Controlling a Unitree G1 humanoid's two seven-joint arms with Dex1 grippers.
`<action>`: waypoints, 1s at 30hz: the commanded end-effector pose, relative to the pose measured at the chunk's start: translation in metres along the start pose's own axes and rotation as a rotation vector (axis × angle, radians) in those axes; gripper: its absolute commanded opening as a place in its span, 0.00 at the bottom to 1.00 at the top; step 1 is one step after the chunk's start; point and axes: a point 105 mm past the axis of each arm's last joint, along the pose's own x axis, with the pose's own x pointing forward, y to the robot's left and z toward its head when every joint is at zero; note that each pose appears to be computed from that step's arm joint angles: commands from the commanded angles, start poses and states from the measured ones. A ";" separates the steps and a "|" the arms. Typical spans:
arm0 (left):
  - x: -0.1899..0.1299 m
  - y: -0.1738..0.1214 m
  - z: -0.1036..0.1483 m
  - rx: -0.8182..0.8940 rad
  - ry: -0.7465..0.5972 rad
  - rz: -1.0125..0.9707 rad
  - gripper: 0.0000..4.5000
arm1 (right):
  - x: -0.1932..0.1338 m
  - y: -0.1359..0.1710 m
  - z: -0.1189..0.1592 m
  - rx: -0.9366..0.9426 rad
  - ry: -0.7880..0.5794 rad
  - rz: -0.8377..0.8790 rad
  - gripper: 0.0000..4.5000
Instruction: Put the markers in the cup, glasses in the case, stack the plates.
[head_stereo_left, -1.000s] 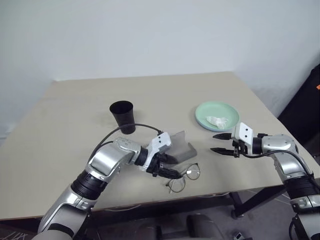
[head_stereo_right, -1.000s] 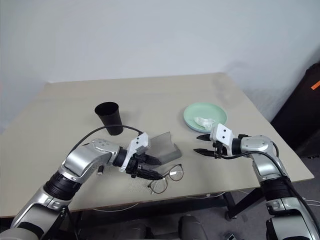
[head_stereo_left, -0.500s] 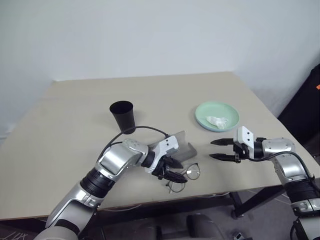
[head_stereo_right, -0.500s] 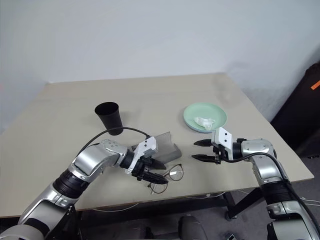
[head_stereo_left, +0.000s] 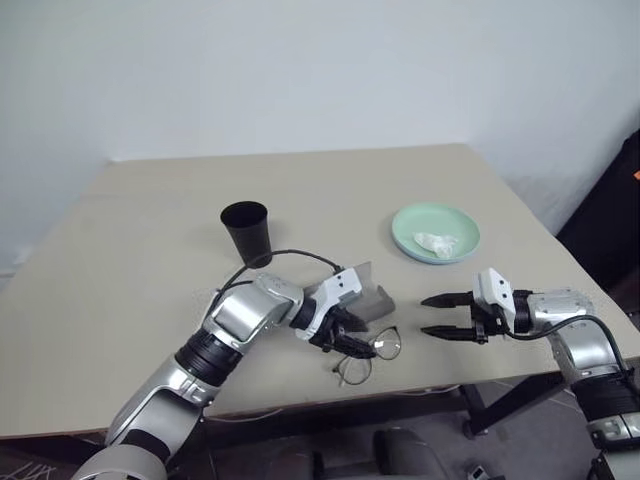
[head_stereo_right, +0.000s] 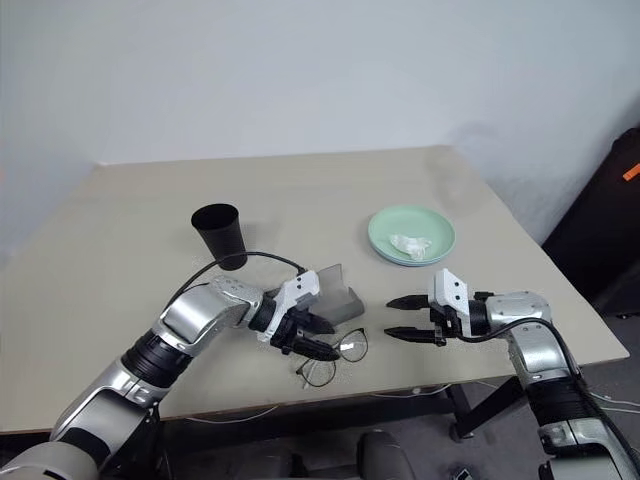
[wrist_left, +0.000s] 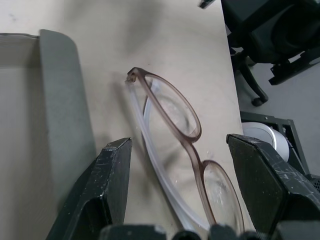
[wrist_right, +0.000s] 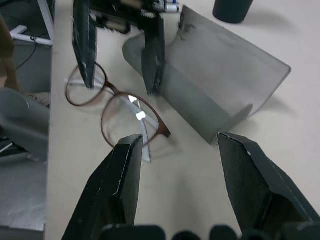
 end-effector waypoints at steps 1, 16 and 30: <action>-0.003 0.000 0.013 0.059 -0.011 0.004 0.71 | -0.006 0.002 0.018 -0.059 -0.041 -0.021 0.57; 0.000 0.001 0.009 0.080 0.038 -0.018 0.71 | -0.008 0.009 0.013 -0.061 -0.016 -0.068 0.57; 0.000 0.002 0.006 0.097 0.057 -0.021 0.37 | -0.008 0.005 0.005 -0.068 0.005 -0.097 0.58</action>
